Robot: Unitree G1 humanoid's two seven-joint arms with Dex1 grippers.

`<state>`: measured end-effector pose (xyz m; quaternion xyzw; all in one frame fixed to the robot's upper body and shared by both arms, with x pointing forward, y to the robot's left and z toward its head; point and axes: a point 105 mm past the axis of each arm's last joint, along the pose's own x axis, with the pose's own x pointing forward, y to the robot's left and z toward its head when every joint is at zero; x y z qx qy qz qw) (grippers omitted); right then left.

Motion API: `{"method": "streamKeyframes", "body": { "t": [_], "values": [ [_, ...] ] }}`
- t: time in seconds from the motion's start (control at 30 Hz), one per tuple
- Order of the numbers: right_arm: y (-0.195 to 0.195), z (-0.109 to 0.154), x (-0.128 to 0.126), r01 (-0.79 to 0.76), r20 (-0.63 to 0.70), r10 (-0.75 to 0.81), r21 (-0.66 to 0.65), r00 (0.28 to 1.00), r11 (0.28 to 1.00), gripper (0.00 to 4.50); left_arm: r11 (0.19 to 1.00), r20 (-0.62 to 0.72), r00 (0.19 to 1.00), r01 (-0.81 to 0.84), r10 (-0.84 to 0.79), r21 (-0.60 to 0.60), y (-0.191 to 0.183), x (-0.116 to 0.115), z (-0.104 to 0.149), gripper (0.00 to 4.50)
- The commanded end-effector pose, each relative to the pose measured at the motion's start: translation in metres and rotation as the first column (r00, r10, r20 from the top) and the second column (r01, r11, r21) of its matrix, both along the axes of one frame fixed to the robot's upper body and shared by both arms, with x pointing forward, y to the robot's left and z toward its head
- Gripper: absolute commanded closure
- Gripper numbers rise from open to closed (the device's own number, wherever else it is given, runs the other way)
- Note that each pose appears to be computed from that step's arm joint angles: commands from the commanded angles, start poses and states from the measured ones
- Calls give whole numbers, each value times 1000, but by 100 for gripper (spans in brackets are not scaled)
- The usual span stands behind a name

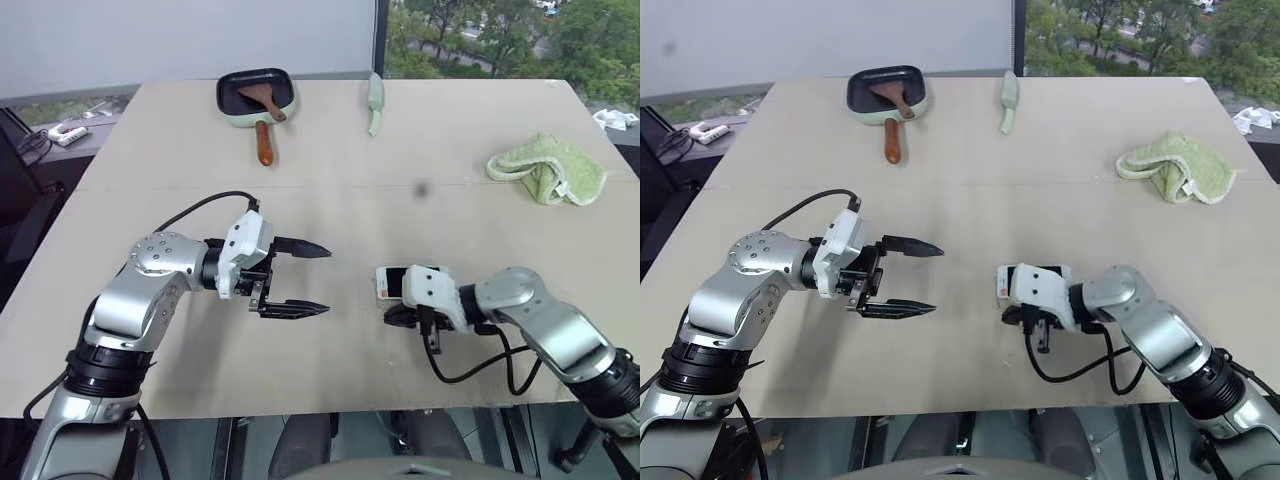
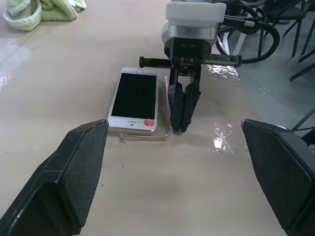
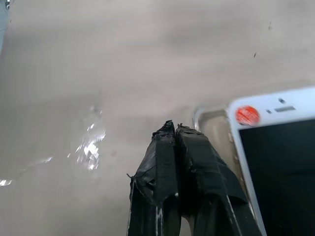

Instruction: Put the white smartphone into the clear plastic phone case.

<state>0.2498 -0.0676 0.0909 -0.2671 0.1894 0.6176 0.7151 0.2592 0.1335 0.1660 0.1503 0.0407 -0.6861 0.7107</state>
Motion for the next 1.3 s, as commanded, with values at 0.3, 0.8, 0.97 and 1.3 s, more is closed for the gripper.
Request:
{"method": "streamKeyframes", "body": {
  "t": [0.3,0.8,0.97,1.3],
  "values": [
    [-5,49,-24,-131,-29,135,94,990,987,267,1000,45,999,-2,2,13,5,-1,5,0],
    [-60,46,50,40,139,-29,-79,990,996,13,1000,75,997,-30,30,-1,6,2,10,0],
    [-62,41,49,3,92,6,-103,996,995,13,998,80,995,-57,57,0,10,1,11,0],
    [-69,30,59,14,121,6,-163,993,986,13,997,82,994,-73,73,2,12,1,11,0]
  ]
}}
